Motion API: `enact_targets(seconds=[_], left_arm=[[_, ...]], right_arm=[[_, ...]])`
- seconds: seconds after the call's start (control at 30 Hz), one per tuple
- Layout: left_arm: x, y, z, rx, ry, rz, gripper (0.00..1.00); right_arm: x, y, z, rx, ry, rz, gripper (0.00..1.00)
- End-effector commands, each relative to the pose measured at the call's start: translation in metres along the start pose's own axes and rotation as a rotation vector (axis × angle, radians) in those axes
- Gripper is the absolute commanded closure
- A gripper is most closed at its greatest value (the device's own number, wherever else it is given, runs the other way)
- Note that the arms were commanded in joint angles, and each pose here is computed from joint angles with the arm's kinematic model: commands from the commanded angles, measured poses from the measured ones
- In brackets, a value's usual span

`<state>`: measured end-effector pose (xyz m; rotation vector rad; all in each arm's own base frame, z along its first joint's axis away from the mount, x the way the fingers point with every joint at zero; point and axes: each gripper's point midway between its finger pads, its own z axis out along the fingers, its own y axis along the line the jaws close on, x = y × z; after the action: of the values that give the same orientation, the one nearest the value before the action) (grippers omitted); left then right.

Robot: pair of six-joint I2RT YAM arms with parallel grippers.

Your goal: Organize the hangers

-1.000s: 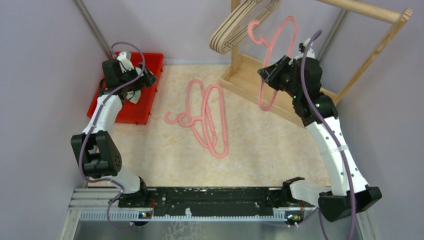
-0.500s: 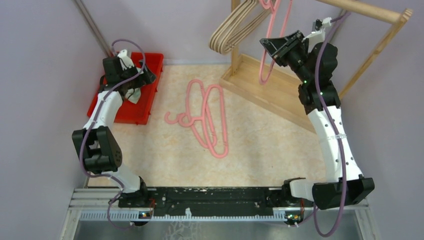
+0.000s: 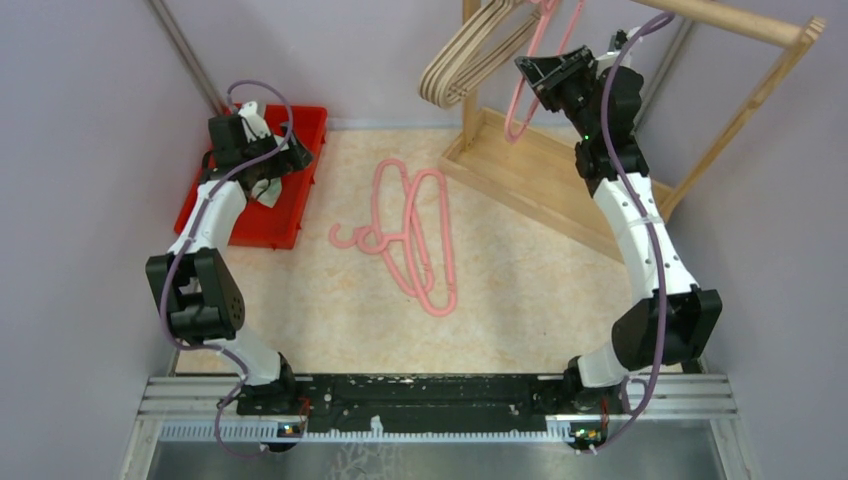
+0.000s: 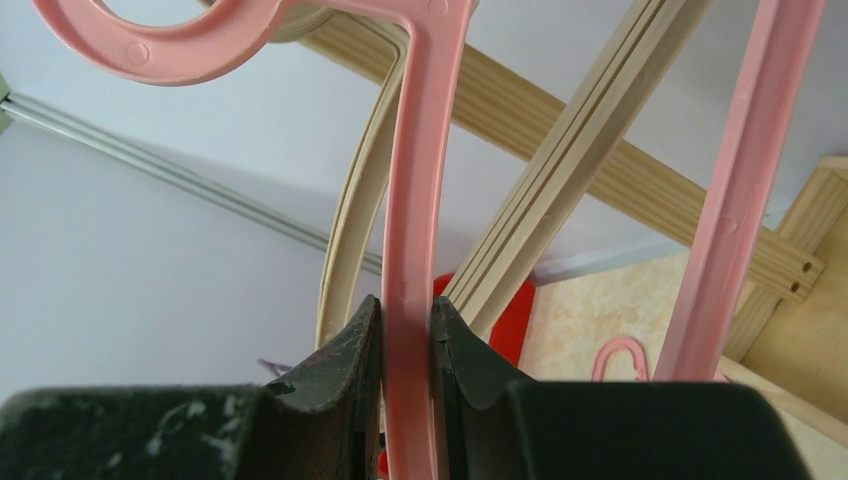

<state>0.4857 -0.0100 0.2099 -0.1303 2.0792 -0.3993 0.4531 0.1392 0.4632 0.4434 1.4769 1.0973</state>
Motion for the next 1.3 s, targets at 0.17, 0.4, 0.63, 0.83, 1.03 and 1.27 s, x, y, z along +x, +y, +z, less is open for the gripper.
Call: enact_targets(seconds=[0.17, 0.4, 0.63, 0.83, 1.03, 1.27], left_arm=[[-0.007, 0.000, 0.007, 0.008, -0.012, 0.030, 0.00], [-0.002, 0.004, 0.013, 0.002, 0.001, 0.030, 0.00], [0.000, 0.007, 0.019, -0.001, 0.009, 0.023, 0.00], [0.005, 0.008, 0.024, 0.004, 0.020, 0.012, 0.00], [0.010, 0.009, 0.023, 0.002, 0.031, 0.017, 0.00], [0.020, 0.007, 0.024, 0.014, 0.054, 0.007, 0.00]], right_arm=[[-0.043, 0.031, 0.017, -0.126, -0.158, -0.003, 1.00], [-0.034, -0.002, 0.036, -0.063, -0.136, 0.030, 1.00], [-0.030, -0.008, 0.032, -0.010, -0.102, -0.029, 0.61], [-0.038, -0.002, -0.019, 0.056, -0.165, -0.129, 0.07], [-0.008, 0.004, -0.068, 0.067, -0.054, -0.213, 0.07], [0.072, -0.030, -0.138, 0.227, 0.177, -0.425, 0.11]])
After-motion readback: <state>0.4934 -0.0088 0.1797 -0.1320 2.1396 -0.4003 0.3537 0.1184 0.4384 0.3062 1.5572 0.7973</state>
